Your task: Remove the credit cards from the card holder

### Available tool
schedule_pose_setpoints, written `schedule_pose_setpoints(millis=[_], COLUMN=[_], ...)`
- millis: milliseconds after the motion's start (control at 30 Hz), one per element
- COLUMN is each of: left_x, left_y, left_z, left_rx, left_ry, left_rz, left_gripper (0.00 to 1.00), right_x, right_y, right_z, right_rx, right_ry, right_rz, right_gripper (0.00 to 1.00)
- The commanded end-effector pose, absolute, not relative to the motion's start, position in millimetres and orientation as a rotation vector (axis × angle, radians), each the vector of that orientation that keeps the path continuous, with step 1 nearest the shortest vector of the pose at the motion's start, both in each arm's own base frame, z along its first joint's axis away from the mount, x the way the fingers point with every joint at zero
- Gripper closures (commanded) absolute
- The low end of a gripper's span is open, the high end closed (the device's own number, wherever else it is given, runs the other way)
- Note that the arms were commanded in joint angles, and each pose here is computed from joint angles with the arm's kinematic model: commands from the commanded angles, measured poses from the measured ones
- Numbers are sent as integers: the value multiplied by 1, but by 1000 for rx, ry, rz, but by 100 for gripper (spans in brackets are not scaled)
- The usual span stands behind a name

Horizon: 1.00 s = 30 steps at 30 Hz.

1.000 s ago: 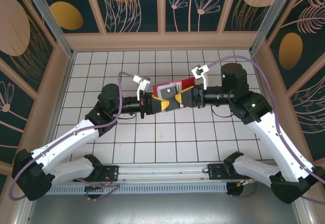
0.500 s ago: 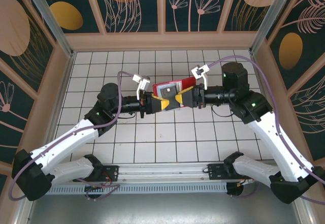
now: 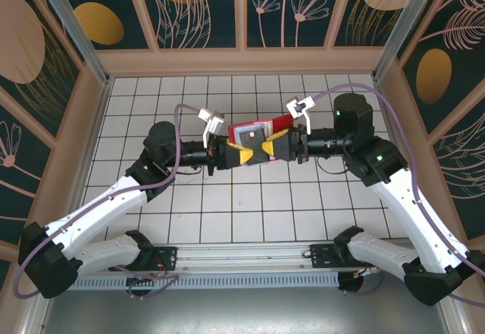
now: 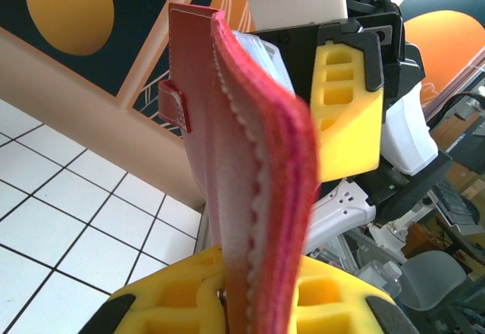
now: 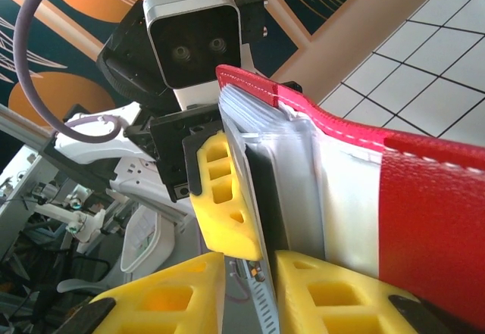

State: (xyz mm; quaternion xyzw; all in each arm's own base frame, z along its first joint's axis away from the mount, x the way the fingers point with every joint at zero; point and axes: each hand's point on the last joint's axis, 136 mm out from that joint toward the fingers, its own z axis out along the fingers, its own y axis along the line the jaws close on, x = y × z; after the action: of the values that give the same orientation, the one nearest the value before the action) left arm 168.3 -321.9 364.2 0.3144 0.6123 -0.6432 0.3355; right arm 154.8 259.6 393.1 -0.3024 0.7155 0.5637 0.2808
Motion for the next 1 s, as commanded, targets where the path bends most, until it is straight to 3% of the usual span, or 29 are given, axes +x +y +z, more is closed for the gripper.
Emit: schedule_pose_setpoints(millis=[0, 100, 633, 967], left_x=[168, 167, 169, 163], left_y=[-325, -324, -316, -313], left_z=[385, 385, 383, 385], left_rx=[855, 855, 811, 838], left_ry=[1516, 1517, 1523, 1500], left_rz=[-1664, -1656, -1603, -1598], left_gripper=[98, 98, 85, 83], right_x=[137, 137, 130, 136], right_y=[270, 269, 263, 259], right_z=[397, 398, 403, 400], right_rx=[-921, -919, -937, -911], right_ry=[1867, 1863, 1811, 1832], right_rz=[1583, 1572, 1554, 1480], right_gripper=[80, 87, 100, 100])
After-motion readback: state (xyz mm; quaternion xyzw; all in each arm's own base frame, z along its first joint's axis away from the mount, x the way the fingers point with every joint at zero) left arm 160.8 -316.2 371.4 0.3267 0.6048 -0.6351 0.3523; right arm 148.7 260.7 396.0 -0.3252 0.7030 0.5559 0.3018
